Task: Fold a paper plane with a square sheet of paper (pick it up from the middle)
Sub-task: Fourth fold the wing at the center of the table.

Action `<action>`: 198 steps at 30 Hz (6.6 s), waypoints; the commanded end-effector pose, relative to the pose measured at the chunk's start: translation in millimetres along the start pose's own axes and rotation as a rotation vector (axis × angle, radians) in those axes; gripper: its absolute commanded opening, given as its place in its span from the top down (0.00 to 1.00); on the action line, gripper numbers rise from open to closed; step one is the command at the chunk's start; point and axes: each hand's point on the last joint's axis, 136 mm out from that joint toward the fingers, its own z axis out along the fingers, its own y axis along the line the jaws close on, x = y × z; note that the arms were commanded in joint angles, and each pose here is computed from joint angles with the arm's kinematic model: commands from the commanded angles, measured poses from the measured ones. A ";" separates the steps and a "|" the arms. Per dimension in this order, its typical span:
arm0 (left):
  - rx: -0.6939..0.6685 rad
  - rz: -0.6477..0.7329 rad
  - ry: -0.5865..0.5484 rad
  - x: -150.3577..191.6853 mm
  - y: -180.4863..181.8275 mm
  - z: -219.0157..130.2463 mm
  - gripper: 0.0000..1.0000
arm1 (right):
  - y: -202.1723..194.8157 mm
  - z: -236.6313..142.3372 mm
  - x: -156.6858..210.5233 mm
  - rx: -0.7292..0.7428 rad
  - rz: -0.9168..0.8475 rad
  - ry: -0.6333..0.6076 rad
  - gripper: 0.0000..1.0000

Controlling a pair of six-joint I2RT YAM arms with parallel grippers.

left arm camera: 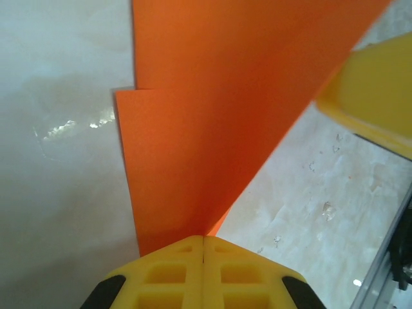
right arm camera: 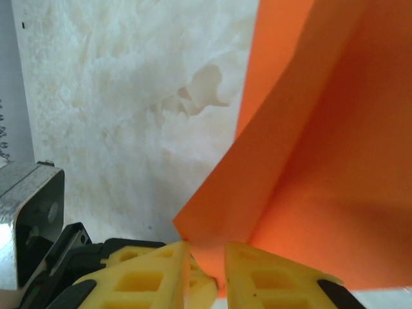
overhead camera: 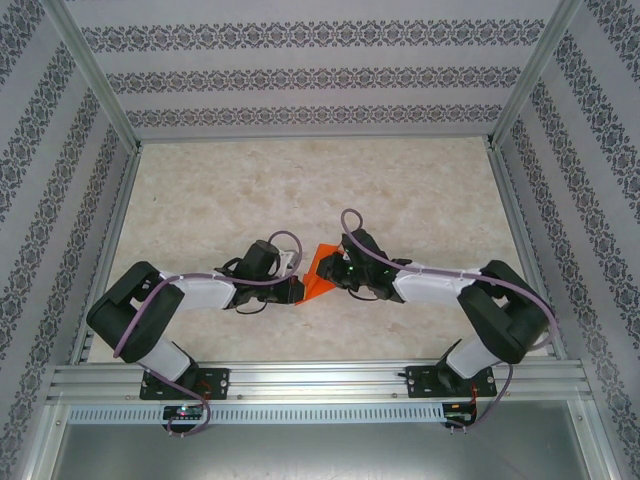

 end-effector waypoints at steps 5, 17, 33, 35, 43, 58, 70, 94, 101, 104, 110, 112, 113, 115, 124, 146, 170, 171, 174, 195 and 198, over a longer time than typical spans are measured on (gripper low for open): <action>0.062 -0.022 -0.013 -7.8 -2.4 -2.6 1.00 | 24.3 19.3 -7.1 -0.080 -0.016 0.010 0.79; -0.013 0.008 0.001 -6.1 10.1 -5.5 0.80 | -0.6 30.8 -10.4 -0.012 0.033 -0.002 0.80; -0.013 0.081 0.012 -4.2 3.1 -9.5 0.67 | -2.0 33.9 -14.7 -0.012 0.056 -0.010 0.79; -0.010 0.083 0.015 -4.2 2.7 -7.2 0.70 | -1.2 33.7 -14.6 -0.015 0.054 -0.009 0.79; -0.021 0.089 0.032 -2.7 2.4 0.0 0.74 | -2.5 34.4 -14.5 -0.011 0.056 -0.010 0.79; -0.052 0.061 0.052 -1.1 11.5 3.4 0.97 | 1.6 28.9 -18.0 -0.019 0.043 -0.022 0.77; 0.102 -0.014 0.069 -8.0 -10.1 2.0 1.00 | 10.6 18.7 -19.9 -0.039 0.006 -0.019 0.74; 0.125 -0.178 0.052 -14.2 17.2 -0.9 1.00 | 11.1 37.8 -29.7 -0.036 0.016 -0.012 0.74; 0.124 -0.192 0.070 -13.2 20.5 0.7 1.00 | 2.7 41.6 -33.8 -0.011 0.028 -0.023 0.74; 0.134 -0.194 0.065 -14.1 18.9 0.0 1.00 | 2.5 43.3 -35.5 -0.014 0.029 -0.020 0.74; 0.132 -0.192 0.065 -15.9 17.0 -1.5 0.96 | -7.7 50.2 -38.1 0.013 0.046 -0.021 0.74; 0.120 -0.185 0.061 -16.2 18.3 -2.8 0.91 | -10.9 53.2 -37.9 0.018 0.055 -0.017 0.74; 0.113 -0.181 0.061 -15.5 18.8 -3.3 0.89 | -11.8 54.6 -37.4 0.018 0.057 -0.016 0.74; 0.094 -0.170 0.058 -14.3 21.2 -5.4 0.81 | -14.4 55.2 -37.1 0.022 0.065 -0.016 0.75; 0.040 -0.139 0.073 -5.3 28.7 -9.4 0.70 | -19.1 55.1 -37.5 0.033 0.080 -0.025 0.74; -0.043 -0.182 0.113 4.3 47.3 -1.2 1.00 | -29.5 62.6 -29.5 0.057 0.090 0.004 0.74; 0.014 -0.287 0.143 6.1 38.5 2.3 1.00 | -1.7 69.0 -35.4 -0.070 0.067 0.019 0.73; 0.009 -0.288 0.143 6.1 39.0 2.0 1.00 | -5.8 69.5 -35.7 -0.061 0.073 0.015 0.73; -0.001 -0.290 0.140 5.7 40.0 0.9 1.00 | -16.0 69.6 -37.6 -0.034 0.090 0.004 0.74; 0.087 -0.153 0.046 -30.9 -24.3 -43.8 0.82 | -52.0 75.0 -11.8 0.120 0.101 0.083 0.79; 0.150 -0.149 0.075 -33.8 -35.4 -33.1 0.85 | -53.0 75.5 -10.5 0.122 0.102 0.085 0.79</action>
